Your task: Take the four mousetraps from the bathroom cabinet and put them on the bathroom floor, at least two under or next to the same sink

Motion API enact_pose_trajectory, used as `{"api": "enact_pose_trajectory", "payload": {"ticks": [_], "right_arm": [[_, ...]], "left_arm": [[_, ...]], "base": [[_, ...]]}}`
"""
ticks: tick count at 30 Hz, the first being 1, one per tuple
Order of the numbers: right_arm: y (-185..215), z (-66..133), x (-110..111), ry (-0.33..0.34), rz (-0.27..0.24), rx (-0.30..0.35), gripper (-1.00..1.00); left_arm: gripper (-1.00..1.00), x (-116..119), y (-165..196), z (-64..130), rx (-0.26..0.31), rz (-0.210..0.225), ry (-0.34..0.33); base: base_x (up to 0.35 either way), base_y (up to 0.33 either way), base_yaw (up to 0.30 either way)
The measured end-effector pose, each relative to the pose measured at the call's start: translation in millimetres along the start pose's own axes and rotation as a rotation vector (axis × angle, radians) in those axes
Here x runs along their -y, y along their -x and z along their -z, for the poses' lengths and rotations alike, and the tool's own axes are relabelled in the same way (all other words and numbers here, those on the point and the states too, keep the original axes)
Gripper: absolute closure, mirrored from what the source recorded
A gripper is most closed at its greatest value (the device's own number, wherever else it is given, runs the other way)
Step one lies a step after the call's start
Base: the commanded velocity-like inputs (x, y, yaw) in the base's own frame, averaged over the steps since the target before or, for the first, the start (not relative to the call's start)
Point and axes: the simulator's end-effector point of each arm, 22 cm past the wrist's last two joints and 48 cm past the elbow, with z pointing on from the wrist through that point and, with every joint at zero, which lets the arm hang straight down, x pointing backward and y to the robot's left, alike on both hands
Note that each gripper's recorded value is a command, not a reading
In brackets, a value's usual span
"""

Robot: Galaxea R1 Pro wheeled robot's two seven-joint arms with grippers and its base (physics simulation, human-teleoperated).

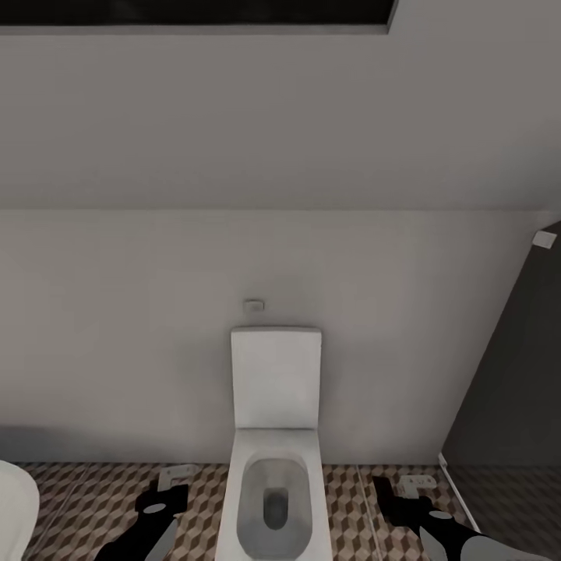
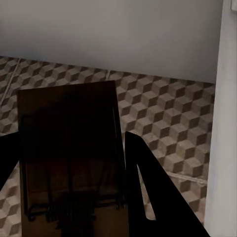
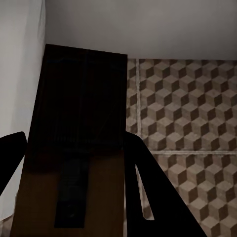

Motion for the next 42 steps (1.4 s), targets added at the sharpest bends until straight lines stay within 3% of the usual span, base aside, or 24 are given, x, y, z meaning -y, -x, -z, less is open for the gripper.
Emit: {"api": "enact_pose_trajectory", "payload": {"ticks": [42], "right_arm": [[-34.0,-49.0,-1.7,0.0,0.003,0.001,1.0]], "left_arm": [[1.0,12.0,-37.1,-45.0,0.003,0.005,-0.003]], "base": [[0.0,0.0,0.0]]}}
